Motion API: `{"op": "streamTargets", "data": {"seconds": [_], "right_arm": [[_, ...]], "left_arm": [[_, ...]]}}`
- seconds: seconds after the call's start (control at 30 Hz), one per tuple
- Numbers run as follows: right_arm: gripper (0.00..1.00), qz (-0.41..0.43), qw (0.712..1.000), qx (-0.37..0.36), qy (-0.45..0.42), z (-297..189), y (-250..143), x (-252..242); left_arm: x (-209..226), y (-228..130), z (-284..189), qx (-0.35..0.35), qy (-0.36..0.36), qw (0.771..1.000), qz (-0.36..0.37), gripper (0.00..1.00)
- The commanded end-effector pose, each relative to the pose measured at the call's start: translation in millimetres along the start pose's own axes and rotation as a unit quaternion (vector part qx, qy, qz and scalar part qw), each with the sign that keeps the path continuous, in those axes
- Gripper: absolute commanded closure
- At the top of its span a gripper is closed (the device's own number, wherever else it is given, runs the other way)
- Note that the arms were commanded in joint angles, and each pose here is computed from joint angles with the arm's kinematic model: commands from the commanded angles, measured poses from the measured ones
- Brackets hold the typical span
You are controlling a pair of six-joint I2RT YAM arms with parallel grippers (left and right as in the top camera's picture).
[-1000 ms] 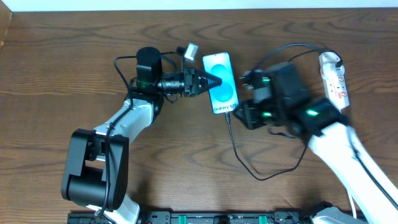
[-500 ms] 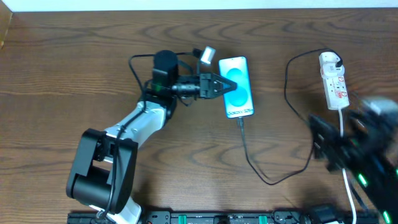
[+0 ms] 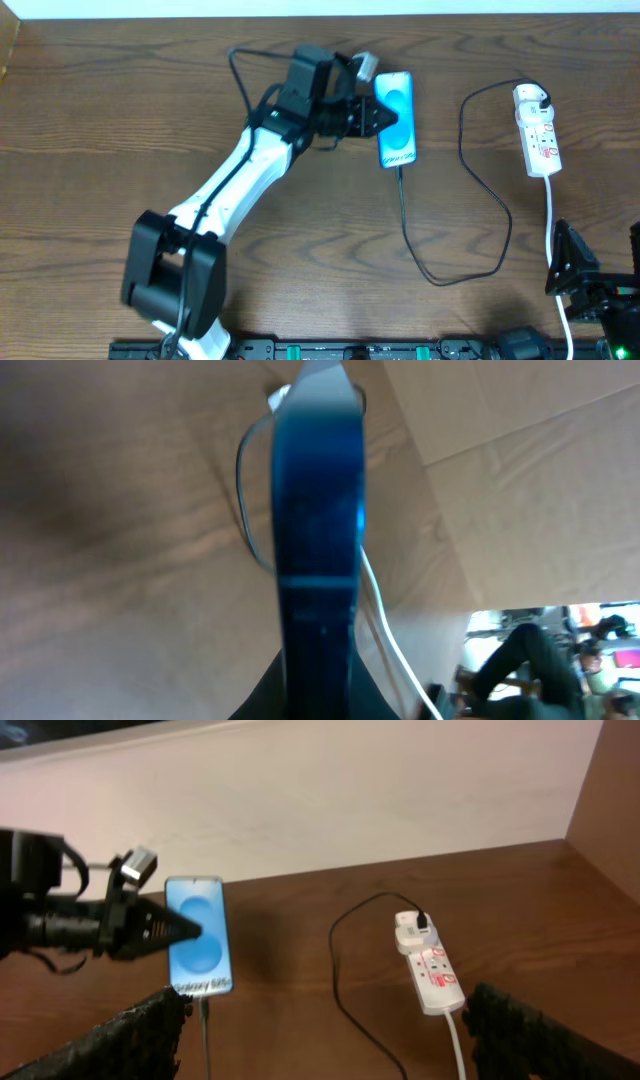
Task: Plug charger to phone and switch on socket
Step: 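Lower the blue phone flat onto the table with the left gripper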
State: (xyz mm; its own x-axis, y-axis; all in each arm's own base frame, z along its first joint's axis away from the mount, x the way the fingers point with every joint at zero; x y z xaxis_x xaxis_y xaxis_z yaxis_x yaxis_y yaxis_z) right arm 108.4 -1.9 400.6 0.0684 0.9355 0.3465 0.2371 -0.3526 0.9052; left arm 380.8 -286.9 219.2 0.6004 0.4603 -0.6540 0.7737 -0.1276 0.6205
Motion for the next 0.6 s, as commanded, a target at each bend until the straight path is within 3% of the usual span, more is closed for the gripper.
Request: {"op": "streamTargets", "data": {"seconds": [0.0, 0.2, 0.57], "right_arm": [[0.12, -0.006, 1.000, 0.015, -0.024, 12.4, -5.0, -4.1], [0.12, -0.010, 0.999, 0.033, -0.033, 22.8, -8.1, -3.2], [0.14, -0.024, 0.994, 0.094, -0.059, 57.8, -20.6, -0.9]], "left_arm": [[31.6, -1.4, 28.2, 0.030, 0.015, 0.999, 0.013, 0.93], [62.8, -19.6, 61.6, 0.087, -0.067, 0.993, -0.050, 0.93], [103.7, -52.6, 82.3, 0.120, -0.058, 0.986, -0.103, 0.93]]}}
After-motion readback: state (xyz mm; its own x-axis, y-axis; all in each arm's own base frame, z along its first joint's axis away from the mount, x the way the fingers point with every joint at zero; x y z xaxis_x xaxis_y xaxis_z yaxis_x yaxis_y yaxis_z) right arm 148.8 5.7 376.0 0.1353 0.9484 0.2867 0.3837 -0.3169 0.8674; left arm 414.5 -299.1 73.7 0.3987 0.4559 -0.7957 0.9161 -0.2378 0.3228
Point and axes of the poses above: each gripper's point midway between its finger pads, its own z axis out along the fingers, its own x axis along the line the jaws close on, y = z × x, the point moved 4 cm from there along -z, back along the fingers, and after that the axes turned 11 degrees about z, right-handed, at the moved point
